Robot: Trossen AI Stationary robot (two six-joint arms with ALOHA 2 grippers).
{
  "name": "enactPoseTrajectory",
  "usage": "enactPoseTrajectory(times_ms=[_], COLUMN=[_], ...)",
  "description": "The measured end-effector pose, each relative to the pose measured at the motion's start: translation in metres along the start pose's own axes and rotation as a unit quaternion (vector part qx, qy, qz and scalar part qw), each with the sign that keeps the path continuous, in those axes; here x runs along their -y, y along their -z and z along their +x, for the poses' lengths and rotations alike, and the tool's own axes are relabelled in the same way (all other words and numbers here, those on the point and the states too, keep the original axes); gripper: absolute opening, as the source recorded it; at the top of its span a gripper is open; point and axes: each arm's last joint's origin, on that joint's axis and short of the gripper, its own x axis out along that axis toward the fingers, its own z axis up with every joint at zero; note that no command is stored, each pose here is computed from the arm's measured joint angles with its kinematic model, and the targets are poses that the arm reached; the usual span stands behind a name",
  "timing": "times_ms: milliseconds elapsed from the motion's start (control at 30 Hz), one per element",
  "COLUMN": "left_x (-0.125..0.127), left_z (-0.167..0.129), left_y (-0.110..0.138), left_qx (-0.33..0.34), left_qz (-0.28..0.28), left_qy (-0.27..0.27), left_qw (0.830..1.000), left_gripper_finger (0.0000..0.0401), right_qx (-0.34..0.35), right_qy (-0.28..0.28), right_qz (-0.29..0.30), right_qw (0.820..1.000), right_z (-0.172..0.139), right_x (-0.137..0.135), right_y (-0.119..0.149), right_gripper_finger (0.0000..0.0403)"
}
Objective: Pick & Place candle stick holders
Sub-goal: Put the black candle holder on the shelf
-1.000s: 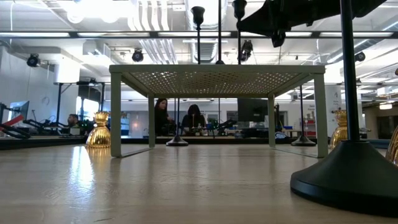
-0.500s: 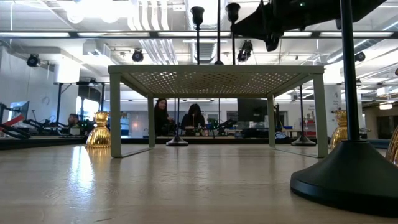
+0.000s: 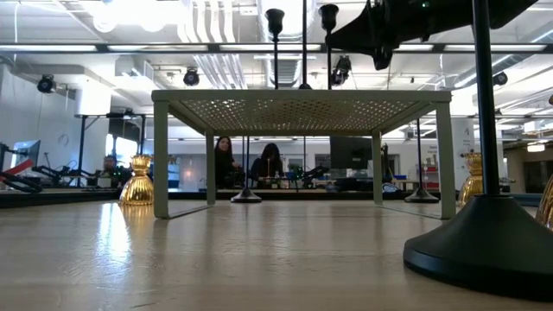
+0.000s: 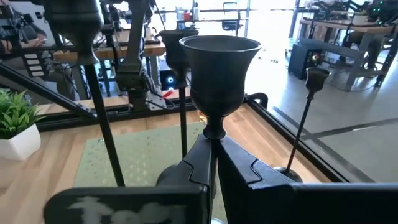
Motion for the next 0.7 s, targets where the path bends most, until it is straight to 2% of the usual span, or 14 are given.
enactPoseTrajectory(times_ms=[700], left_x=[0.0008], left_z=[0.0034], left_y=[0.0046], left_qx=[-0.004], left_qz=[0.000], left_qy=[-0.002], left_qw=[1.000], left_gripper_finger=[0.0245], right_qx=[-0.003], right_qy=[-0.010], right_qz=[0.007], right_qw=[1.000], right_z=[0.0071], right_x=[-0.0007], right_y=[0.0044], right_gripper_finger=[0.0008])
